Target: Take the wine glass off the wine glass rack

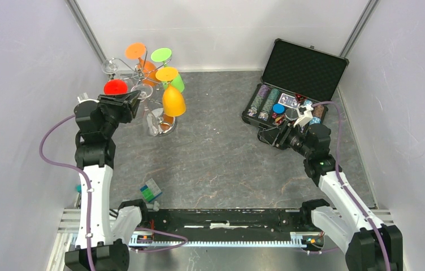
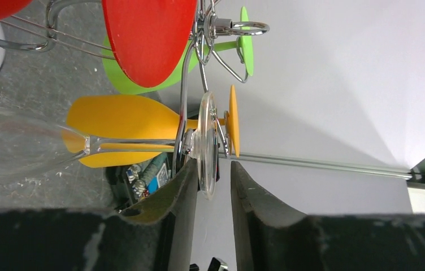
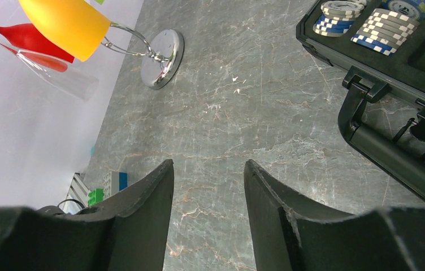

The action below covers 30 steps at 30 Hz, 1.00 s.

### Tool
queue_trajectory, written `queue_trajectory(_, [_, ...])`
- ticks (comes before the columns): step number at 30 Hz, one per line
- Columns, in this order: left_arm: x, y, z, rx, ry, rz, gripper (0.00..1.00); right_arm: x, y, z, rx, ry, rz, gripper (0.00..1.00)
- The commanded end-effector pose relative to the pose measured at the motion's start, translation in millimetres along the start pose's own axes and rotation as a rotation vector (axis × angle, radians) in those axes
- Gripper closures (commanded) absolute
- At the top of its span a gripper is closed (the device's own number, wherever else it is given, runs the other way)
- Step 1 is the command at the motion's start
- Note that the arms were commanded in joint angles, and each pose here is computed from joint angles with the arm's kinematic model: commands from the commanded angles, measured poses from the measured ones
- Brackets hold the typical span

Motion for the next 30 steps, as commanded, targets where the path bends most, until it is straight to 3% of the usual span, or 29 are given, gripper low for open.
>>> queue_trajectory(1, [7.2, 8.1, -0.6, 0.028, -0.084, 0.096, 0.62, 3.1, 1.2, -1.9, 0.015, -0.021, 0.029, 0.46])
queue_trajectory(5, [7.9, 12.6, -0.4, 0.051, -0.101, 0.107, 0.62, 3.4, 1.4, -1.7, 0.017, -0.023, 0.028, 0.46])
queue_trajectory(9, [7.7, 17.2, -3.7, 0.076, -0.096, 0.093, 0.69, 3.4, 2.2, -1.7, 0.019, -0.024, 0.029, 0.46])
queue_trajectory(17, [4.4, 18.7, -10.8, 0.065, -0.042, 0.023, 0.98, 3.9, 2.1, -2.1, 0.019, -0.026, 0.025, 0.46])
queue_trajectory(30, [4.1, -26.9, 18.0, -0.027, 0.036, -0.22, 0.98, 6.2, 6.4, -2.0, 0.037, -0.034, 0.005, 0.47])
Point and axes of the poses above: each gripper's point midway between its finger pads, its own z axis back along the fingers, its own y axis along the line the jaws close on, x = y × z, the point moved 7 cm from there along z, back along the fingers, and after that the axes turned 8 degrees about -z, right-handed, at the moved point
